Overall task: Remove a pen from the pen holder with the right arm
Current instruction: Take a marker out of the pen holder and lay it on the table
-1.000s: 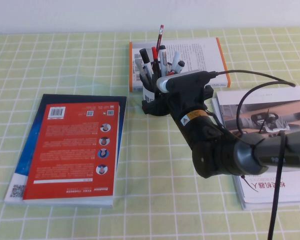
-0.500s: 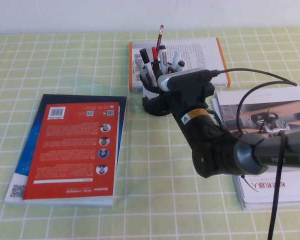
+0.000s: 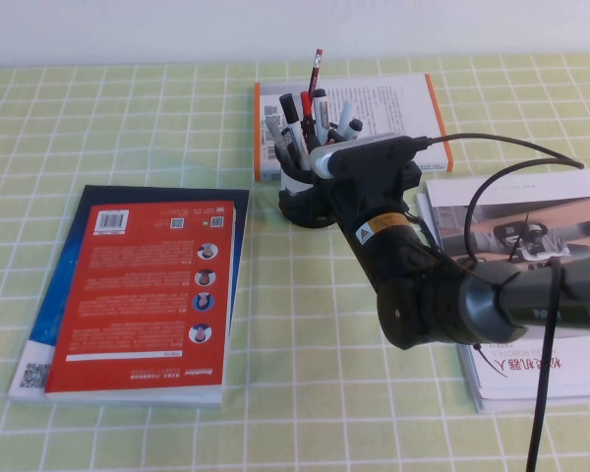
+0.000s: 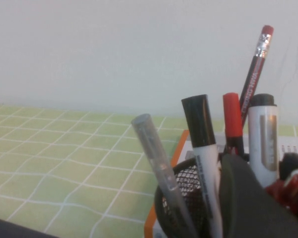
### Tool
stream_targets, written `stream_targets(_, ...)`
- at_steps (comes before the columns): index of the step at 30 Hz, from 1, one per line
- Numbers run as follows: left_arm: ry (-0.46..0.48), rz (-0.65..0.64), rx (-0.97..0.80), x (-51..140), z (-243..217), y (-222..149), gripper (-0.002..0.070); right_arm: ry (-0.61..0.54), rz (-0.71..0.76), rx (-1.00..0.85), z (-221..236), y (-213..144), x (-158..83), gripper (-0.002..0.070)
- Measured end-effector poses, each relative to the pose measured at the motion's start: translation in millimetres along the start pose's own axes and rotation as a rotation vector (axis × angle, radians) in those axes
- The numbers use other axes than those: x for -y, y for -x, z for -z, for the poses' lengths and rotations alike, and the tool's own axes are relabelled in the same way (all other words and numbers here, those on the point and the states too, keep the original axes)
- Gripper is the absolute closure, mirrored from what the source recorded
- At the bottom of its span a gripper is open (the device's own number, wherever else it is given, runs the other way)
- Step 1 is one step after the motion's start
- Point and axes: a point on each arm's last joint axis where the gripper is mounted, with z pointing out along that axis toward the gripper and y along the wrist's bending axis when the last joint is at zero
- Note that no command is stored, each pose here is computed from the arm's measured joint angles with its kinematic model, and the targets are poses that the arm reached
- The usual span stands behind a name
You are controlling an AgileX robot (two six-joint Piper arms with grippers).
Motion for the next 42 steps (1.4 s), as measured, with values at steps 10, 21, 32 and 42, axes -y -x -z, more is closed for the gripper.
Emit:
stream_targets(10,0.0,0.0,0.0,0.0,0,0,0.068,0.03,0.005,0.008,6,48,-6,0.0569)
stream_targets(21,0.0,0.0,0.0,0.0,0,0,0.068,0.087,0.049,0.021,38,129,-10,0.0569)
stream_targets(32,0.0,0.0,0.0,0.0,0,0,0.068,0.239,0.134,-0.217,92,190,-14,0.0569)
stream_targets(42,0.0,0.0,0.0,0.0,0,0,0.068,0.281,-0.046,-0.587,102,169,9,0.0569)
